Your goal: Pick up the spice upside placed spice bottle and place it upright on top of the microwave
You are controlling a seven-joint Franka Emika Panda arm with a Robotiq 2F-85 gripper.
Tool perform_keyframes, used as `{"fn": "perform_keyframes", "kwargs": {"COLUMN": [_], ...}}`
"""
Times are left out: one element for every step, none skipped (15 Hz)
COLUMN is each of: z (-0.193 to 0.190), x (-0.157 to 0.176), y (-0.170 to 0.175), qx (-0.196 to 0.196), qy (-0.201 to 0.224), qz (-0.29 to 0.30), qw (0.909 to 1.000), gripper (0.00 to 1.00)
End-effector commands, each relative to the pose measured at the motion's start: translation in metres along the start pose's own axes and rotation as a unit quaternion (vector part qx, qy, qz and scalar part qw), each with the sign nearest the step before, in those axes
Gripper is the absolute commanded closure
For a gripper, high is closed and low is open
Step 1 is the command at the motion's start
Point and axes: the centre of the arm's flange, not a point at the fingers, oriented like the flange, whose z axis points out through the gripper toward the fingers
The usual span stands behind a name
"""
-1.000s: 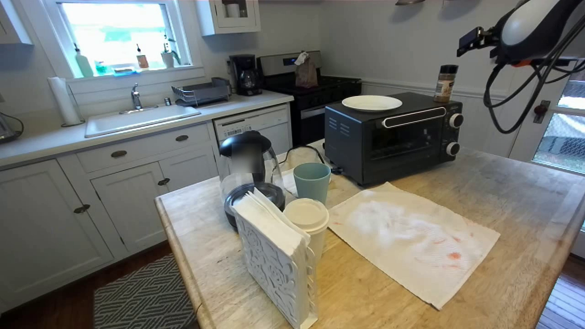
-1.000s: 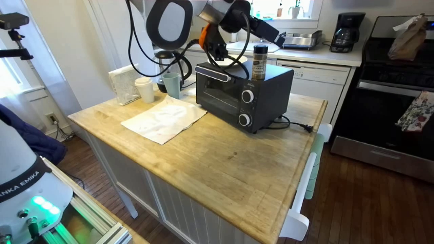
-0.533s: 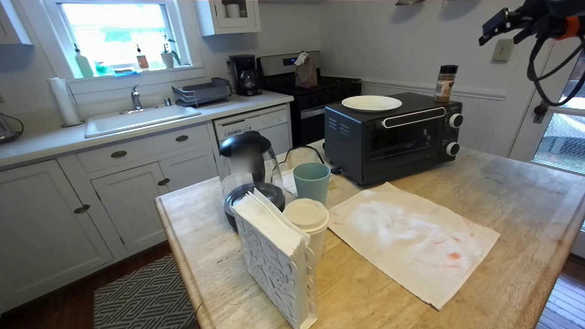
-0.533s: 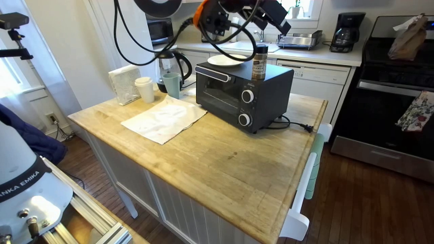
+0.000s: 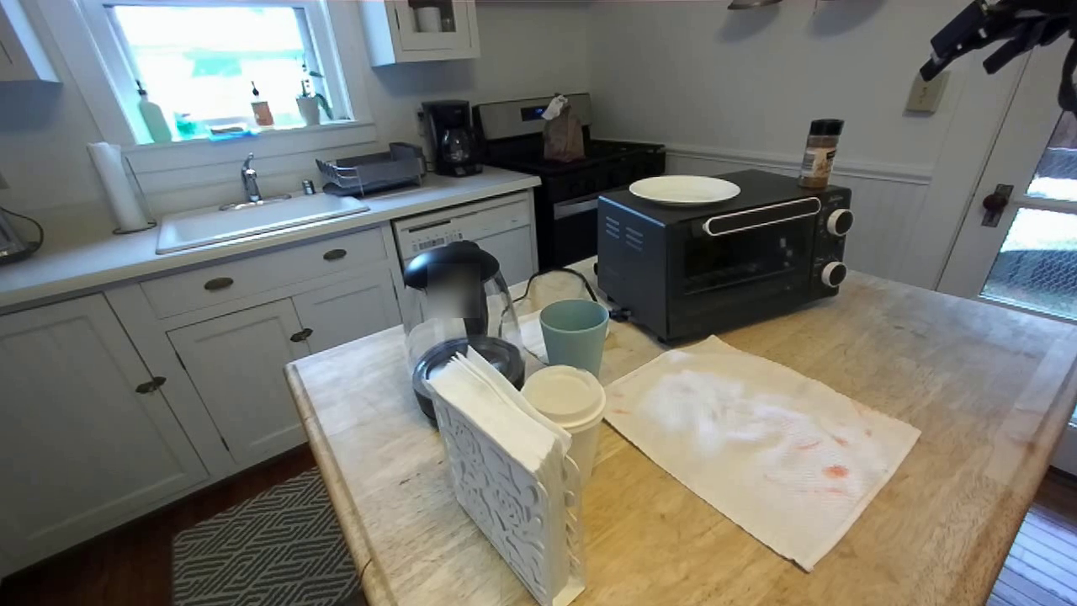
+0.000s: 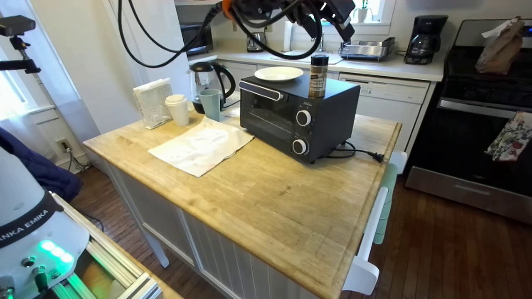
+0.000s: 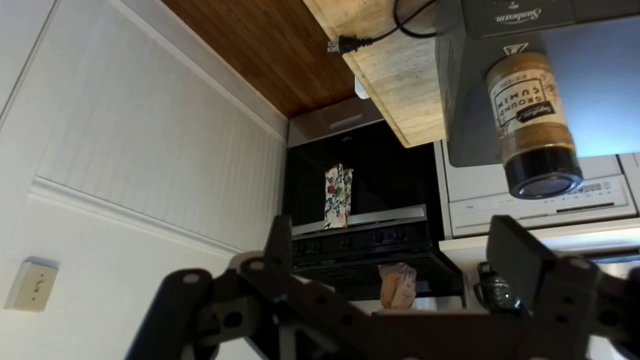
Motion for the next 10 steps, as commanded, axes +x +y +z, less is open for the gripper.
{"fn": "perform_keyframes", "kwargs": {"z": [-0.015, -0.018, -0.019, -0.022, -0.023, -0.015, -0.017, -0.018, -0.019, -0.019], "x": [-0.003, -0.004, -0.005, -0.006, -0.007, -0.006, -0.006, -0.006, -0.006, -0.006], "y": [0.016, 0.019, 0.022, 0.025, 0.027, 0.02, 0.022, 0.023, 0.023, 0.023], "qx": [0.028, 0.031, 0.034, 0.041, 0.047, 0.025, 0.028, 0.031, 0.032, 0.033], "qy": [-0.024, -0.03, -0.035, -0.038, -0.038, -0.036, -0.037, -0.038, -0.038, -0.038], "qz": [-0.016, -0.017, -0.02, -0.022, -0.019, -0.017, -0.018, -0.018, -0.018, -0.018], "qw": [0.9992, 0.9989, 0.9986, 0.9982, 0.998, 0.9989, 0.9987, 0.9987, 0.9986, 0.9986], "gripper": [0.0, 0.0, 0.0, 0.0, 0.0, 0.0, 0.0, 0.0, 0.0, 0.0]}}
